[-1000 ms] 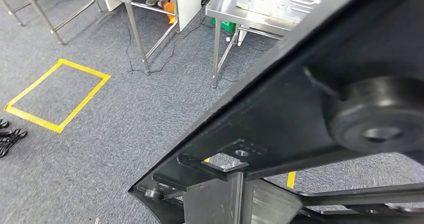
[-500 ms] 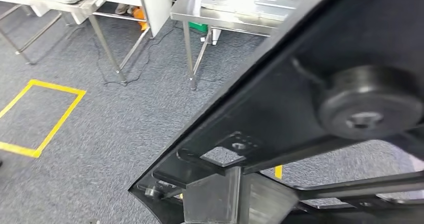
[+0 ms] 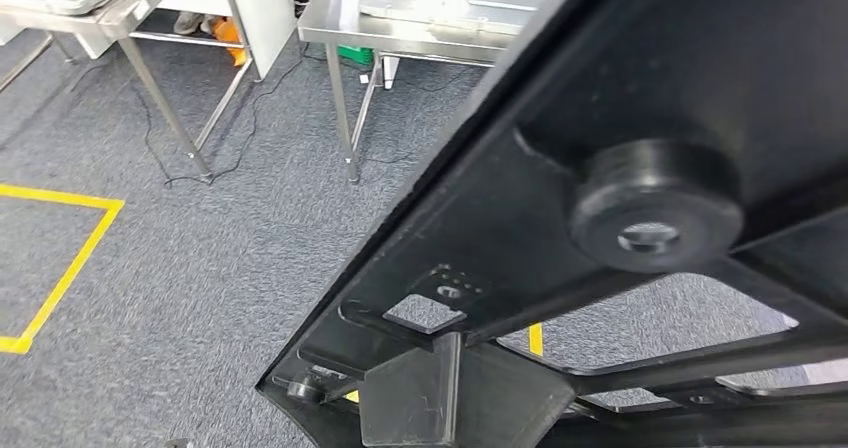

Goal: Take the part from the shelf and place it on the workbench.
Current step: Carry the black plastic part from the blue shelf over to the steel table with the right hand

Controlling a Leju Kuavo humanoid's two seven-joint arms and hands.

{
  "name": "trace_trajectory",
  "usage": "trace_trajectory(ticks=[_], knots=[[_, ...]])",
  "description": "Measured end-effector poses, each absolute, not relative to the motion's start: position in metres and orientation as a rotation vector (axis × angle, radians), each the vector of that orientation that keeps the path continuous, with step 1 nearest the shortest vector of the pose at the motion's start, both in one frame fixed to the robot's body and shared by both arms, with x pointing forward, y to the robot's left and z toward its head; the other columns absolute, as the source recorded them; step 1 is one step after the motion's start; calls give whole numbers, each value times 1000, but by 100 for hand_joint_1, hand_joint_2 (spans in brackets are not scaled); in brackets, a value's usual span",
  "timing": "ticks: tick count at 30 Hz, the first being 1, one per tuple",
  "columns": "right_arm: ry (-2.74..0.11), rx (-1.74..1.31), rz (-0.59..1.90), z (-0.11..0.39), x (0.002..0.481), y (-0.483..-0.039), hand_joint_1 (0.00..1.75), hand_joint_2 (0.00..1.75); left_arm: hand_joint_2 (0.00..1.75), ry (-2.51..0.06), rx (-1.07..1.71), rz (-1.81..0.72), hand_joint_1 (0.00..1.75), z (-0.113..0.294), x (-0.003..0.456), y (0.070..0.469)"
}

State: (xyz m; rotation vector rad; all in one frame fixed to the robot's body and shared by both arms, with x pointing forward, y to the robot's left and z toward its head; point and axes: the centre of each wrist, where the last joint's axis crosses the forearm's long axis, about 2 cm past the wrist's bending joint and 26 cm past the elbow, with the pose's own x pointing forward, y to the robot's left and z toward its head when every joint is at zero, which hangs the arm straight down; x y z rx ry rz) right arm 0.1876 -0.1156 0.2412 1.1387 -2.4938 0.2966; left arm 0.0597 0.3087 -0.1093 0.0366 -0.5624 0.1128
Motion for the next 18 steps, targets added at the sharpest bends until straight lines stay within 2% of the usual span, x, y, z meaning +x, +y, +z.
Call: trace_trajectory(ticks=[18], knots=[[-2474,1128,344,235,187,-112,175,175,175,-543,7,129,0,-110,56,312]])
